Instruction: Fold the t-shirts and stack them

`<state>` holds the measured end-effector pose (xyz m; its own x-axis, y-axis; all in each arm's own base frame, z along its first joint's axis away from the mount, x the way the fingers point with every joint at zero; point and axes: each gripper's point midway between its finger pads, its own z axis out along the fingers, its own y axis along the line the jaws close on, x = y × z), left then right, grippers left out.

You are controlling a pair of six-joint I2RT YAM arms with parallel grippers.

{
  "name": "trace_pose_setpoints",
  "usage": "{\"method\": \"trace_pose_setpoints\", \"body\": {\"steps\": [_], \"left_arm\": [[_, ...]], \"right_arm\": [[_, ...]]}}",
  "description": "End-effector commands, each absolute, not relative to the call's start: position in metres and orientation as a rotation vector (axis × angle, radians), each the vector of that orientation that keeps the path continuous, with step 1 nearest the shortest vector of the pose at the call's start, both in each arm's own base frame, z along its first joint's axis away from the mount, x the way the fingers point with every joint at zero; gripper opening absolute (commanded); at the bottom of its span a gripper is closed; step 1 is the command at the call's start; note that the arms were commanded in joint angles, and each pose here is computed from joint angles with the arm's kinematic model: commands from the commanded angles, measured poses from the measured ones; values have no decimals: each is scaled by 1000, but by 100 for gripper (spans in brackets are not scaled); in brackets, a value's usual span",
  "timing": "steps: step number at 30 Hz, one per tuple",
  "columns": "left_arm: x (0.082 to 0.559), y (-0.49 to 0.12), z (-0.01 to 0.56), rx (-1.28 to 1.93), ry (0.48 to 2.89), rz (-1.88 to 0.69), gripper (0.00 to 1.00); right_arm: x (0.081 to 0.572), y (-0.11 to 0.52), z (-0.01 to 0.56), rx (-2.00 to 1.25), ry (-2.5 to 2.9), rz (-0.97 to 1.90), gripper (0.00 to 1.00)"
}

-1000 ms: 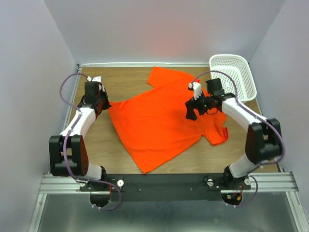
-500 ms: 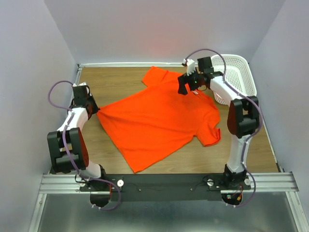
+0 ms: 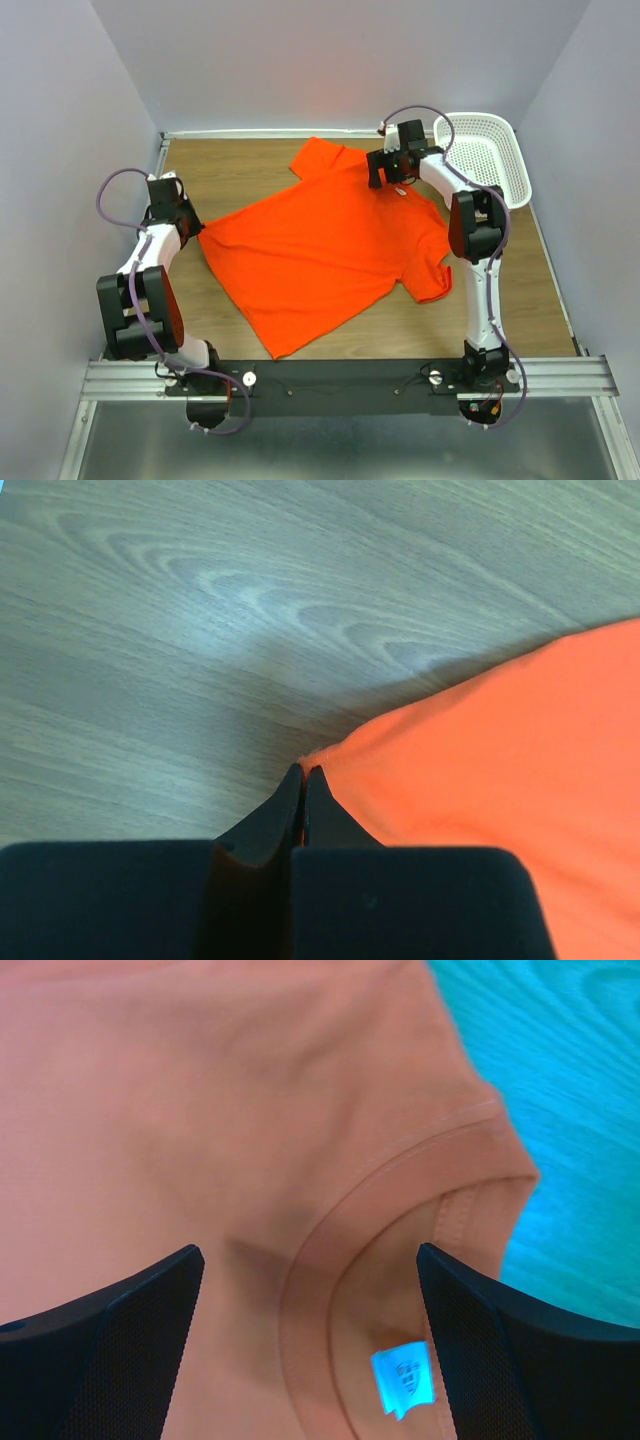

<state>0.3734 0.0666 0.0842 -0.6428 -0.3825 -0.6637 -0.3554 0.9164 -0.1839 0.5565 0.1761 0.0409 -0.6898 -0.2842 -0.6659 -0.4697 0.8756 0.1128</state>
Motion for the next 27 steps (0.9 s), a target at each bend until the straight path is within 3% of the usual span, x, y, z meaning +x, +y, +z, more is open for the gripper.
{"method": "trace_pose_setpoints", "body": {"steps": [1,6,10,14,20,22,24,27], "left_arm": [[371,67,97,-515,2280,-56,0],[373,64,100,-500,2274,-79,0],[374,62,101,-495,2270,-88,0],[374,61,102,-489,2268,-99,0],[374,61,103,-489,2265,-101,0],[374,60,103,-486,2267,-108,0],[374,59,104,-485,2264,-114,0],[375,58,106,-476,2257,-124,0]], "right_arm": [[574,163,32,-417,2393,295,94],[571,163,13,-414,2426,298,85],[571,157,10,-408,2435,266,84],[571,155,6,-428,2437,260,74],[549,151,-15,-449,2501,285,42],[536,150,-18,-465,2522,304,26],[526,146,-17,-490,2532,289,1],[504,137,-15,-536,2553,268,1]]}}
